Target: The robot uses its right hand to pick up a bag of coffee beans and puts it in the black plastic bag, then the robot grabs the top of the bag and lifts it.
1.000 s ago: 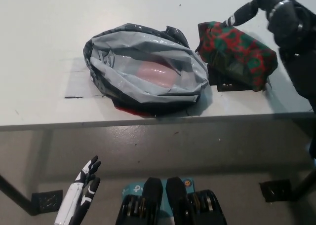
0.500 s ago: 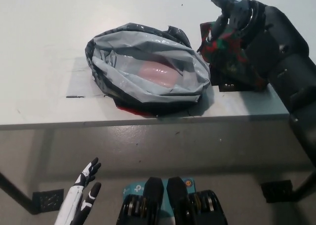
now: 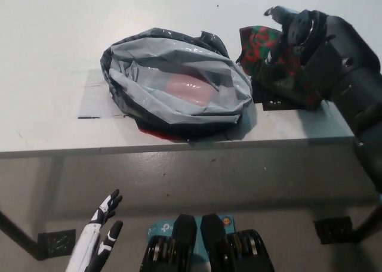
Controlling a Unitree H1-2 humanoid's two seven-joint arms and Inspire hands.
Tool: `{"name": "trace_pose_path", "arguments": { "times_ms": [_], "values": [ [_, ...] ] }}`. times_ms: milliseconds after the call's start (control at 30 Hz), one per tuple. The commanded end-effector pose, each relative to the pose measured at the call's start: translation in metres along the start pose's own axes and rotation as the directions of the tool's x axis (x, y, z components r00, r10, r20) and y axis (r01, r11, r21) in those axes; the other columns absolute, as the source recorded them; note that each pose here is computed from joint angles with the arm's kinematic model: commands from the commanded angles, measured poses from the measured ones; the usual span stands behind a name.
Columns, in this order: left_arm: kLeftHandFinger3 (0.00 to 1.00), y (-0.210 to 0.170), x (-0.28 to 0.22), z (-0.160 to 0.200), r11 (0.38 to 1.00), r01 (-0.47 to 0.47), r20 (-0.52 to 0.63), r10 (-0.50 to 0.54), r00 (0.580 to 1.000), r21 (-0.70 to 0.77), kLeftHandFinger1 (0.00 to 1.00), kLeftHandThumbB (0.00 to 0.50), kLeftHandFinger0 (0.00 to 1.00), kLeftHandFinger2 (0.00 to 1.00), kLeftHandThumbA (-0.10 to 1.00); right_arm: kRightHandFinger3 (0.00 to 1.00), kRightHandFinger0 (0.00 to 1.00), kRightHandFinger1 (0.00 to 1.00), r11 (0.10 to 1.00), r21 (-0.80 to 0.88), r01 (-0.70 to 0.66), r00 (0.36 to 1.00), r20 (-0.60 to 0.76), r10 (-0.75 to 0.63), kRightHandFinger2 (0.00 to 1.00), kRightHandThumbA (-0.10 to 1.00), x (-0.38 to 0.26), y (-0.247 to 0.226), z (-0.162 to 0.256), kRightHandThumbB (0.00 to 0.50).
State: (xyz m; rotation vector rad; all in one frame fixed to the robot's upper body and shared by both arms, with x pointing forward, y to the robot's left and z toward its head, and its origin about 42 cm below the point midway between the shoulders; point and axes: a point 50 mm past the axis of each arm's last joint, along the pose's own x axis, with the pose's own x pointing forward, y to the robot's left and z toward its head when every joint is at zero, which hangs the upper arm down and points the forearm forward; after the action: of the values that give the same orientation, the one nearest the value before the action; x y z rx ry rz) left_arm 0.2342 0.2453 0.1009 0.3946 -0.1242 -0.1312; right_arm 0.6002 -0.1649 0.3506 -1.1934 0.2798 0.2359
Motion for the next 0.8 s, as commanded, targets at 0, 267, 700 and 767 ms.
{"name": "trace_pose_path", "arguments": {
  "times_ms": [0,267,700,767],
  "values": [
    [1.00,0.007,0.002,0.010,0.999,-0.021,0.077,0.018,0.997,0.033,1.00,0.212,1.00,1.00,1.00,1.00,1.00,1.00,0.987,-0.085,0.139,0.990,0.036,-0.136,1.00,1.00,-0.018,-0.066,0.022,0.499],
    [1.00,0.004,0.001,0.012,0.999,-0.015,0.086,0.011,0.996,0.042,1.00,0.209,1.00,1.00,1.00,1.00,1.00,1.00,0.994,-0.066,0.084,0.996,0.044,-0.081,1.00,1.00,-0.015,-0.058,0.015,0.500],
    [1.00,0.005,0.004,0.014,0.999,-0.004,0.091,0.000,0.996,0.051,1.00,0.220,1.00,1.00,1.00,1.00,1.00,1.00,0.995,0.085,-0.055,0.996,0.071,0.049,1.00,1.00,-0.008,-0.039,-0.003,0.500],
    [1.00,0.004,0.004,0.014,0.999,-0.001,0.090,-0.003,0.996,0.051,1.00,0.217,1.00,1.00,1.00,1.00,1.00,1.00,0.995,0.076,-0.065,0.996,0.058,0.060,1.00,1.00,-0.007,-0.036,-0.007,0.500]
  ]
}}
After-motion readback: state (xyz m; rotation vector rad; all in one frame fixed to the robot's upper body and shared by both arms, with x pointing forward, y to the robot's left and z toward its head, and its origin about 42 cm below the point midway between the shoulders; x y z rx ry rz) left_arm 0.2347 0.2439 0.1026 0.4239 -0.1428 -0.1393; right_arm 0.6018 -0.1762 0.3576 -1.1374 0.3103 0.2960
